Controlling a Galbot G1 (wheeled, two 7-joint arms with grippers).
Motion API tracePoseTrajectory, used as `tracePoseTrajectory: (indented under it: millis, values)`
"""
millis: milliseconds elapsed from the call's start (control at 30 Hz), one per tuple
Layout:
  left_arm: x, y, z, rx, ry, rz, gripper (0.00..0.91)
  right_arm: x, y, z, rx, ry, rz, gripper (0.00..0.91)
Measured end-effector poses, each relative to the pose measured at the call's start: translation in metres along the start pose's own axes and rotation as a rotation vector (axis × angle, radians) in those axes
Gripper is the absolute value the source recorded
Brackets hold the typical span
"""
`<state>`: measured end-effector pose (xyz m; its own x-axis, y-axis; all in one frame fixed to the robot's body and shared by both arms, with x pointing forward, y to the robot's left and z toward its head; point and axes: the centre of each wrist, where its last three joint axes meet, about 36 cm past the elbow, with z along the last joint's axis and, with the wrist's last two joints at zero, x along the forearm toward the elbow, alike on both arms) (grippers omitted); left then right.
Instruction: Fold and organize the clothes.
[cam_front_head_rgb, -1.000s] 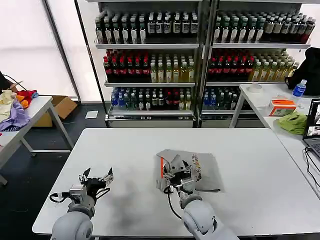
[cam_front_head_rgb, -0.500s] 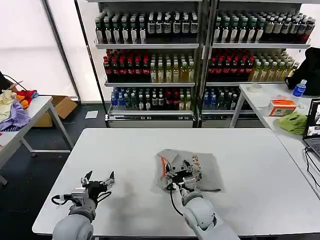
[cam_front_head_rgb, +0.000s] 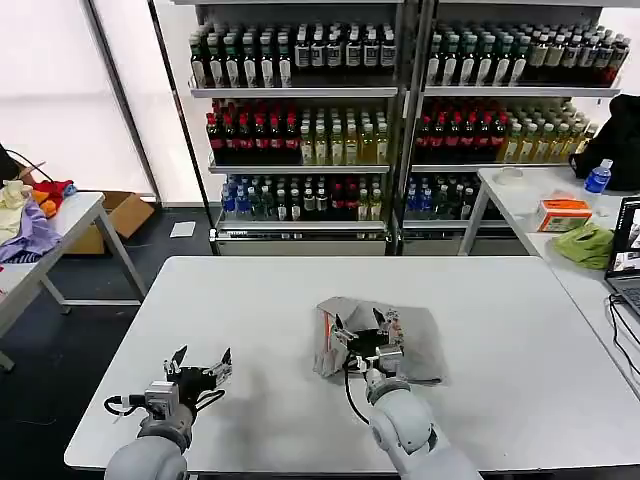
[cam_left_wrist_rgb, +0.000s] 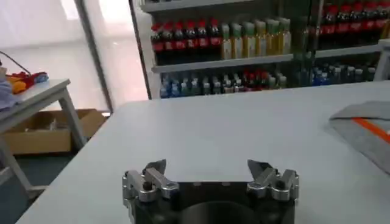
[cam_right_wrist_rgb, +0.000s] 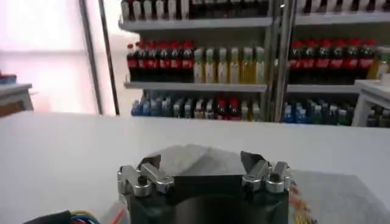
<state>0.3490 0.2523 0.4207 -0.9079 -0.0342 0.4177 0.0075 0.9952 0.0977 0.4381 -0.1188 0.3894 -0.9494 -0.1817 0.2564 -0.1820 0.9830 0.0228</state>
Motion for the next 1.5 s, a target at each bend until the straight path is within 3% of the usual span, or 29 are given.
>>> tracePoseTrajectory:
  millis: [333,767,1067,1300,1500]
  values:
    - [0.003,0.0,0.006,-0.011,0.012,0.009,0.907,-0.014,0.004,-0.011,-0.055,-0.019,0.08,0.907]
    - [0.002,0.0,0.009,-0.01,0.023,0.01,0.907,-0.031,0.003,-0.003,-0.103,0.129,0.16,0.907]
    - [0.002,0.001,0.01,-0.013,0.029,0.011,0.907,-0.03,0.002,-0.006,-0.131,0.169,0.169,0.907]
    - [0.003,0.0,0.006,-0.003,0.013,0.008,0.907,-0.022,-0.002,-0.016,-0.148,0.139,0.175,0.907]
    - [0.006,0.001,-0.005,0.021,-0.068,-0.019,0.907,-0.009,-0.009,-0.034,-0.109,0.033,0.18,0.907]
